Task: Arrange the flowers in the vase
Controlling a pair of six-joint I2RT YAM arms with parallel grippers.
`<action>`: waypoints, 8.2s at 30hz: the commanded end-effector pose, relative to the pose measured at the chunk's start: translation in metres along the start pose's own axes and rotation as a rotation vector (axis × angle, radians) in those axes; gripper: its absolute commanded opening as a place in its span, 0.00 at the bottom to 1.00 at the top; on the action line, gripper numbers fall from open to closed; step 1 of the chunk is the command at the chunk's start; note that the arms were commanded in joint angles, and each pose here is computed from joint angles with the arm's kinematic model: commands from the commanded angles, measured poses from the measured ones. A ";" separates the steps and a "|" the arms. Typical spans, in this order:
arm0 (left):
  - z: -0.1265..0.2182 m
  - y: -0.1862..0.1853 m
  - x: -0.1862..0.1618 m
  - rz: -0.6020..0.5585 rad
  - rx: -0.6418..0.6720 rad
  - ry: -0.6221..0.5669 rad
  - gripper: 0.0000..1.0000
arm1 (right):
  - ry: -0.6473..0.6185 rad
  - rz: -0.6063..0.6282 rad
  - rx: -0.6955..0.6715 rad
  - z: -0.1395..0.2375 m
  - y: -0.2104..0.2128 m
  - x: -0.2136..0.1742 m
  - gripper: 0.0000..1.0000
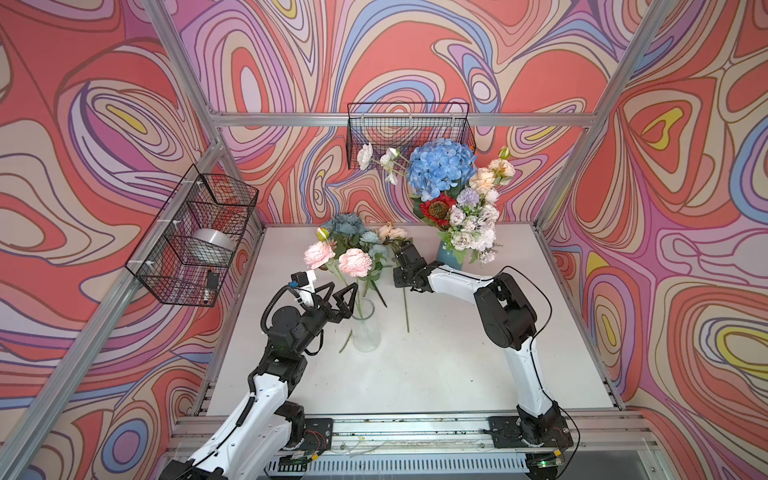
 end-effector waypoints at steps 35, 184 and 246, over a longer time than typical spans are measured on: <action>0.014 0.018 0.021 0.078 0.193 -0.131 1.00 | -0.226 0.005 0.484 0.142 0.029 0.007 0.00; 0.038 -0.049 0.031 0.009 -0.079 0.013 1.00 | -0.684 0.434 0.972 0.237 0.165 -0.033 0.00; -0.050 -0.048 -0.078 0.012 -0.153 0.276 0.98 | -0.358 0.275 0.411 0.160 0.061 -0.128 0.86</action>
Point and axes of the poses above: each gripper's point midway between its finger pads, its own z axis back along the fingers, its own y axis along the line the jaws close on, x = y × z, the point moved 4 cm from there along z, back along the fingers, and after that the axes turned 1 degree about z, right-handed, at the moved point
